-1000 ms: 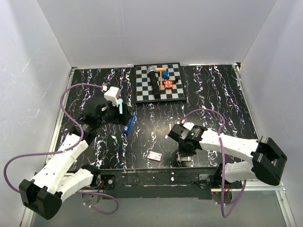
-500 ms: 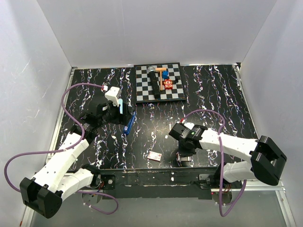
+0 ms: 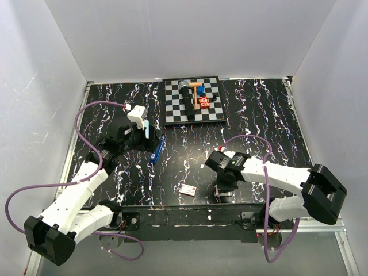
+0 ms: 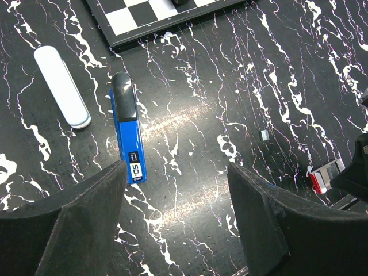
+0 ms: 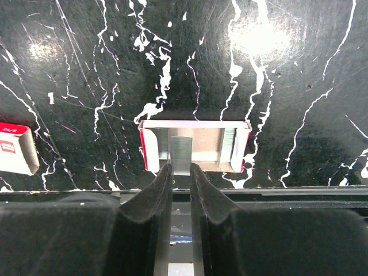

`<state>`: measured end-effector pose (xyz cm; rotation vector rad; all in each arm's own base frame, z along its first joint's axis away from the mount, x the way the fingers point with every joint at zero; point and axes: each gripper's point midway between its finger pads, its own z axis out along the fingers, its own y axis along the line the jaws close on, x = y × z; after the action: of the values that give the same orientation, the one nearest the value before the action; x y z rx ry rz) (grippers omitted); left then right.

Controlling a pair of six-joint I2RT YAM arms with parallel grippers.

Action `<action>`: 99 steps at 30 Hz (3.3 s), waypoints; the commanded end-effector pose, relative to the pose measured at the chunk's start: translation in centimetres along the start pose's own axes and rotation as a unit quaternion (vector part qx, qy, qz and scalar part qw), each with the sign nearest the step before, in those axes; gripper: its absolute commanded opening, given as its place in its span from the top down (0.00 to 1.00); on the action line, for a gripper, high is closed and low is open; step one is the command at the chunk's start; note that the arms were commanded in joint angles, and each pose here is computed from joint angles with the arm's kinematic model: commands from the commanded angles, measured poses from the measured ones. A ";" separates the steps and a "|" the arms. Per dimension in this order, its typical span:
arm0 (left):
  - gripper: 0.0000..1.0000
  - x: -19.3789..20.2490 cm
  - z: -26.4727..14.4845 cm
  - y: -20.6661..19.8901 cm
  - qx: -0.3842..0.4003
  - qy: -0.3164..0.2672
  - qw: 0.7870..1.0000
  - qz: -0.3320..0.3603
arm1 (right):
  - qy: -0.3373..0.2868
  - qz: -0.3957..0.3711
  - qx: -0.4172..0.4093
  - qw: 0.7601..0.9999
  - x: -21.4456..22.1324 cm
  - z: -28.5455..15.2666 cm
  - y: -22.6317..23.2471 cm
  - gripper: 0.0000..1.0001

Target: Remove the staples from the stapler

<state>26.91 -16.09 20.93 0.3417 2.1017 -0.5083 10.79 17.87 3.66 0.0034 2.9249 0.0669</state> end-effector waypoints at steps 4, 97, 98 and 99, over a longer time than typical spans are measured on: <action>0.30 -0.4 -0.3 -0.2 0.003 -0.010 1.000 0.005 | 0.002 0.006 0.006 1.000 0.3 0.1 -0.7 0.81; 0.29 -0.9 -1.1 -0.2 0.002 -0.026 1.000 0.008 | 0.009 0.032 -0.015 0.999 -0.9 0.6 -1.6 0.99; 0.29 -0.8 -1.0 -0.2 0.002 -0.024 1.000 0.008 | 0.009 0.031 -0.015 0.999 -0.9 0.6 -1.7 0.99; 0.29 -0.8 -1.0 -0.2 0.002 -0.024 1.000 0.008 | 0.009 0.031 -0.014 0.999 -0.9 0.6 -1.7 0.99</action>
<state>26.61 -15.94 21.88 0.3392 2.0684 -0.5138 11.86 16.56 3.57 0.0820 2.9368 0.1418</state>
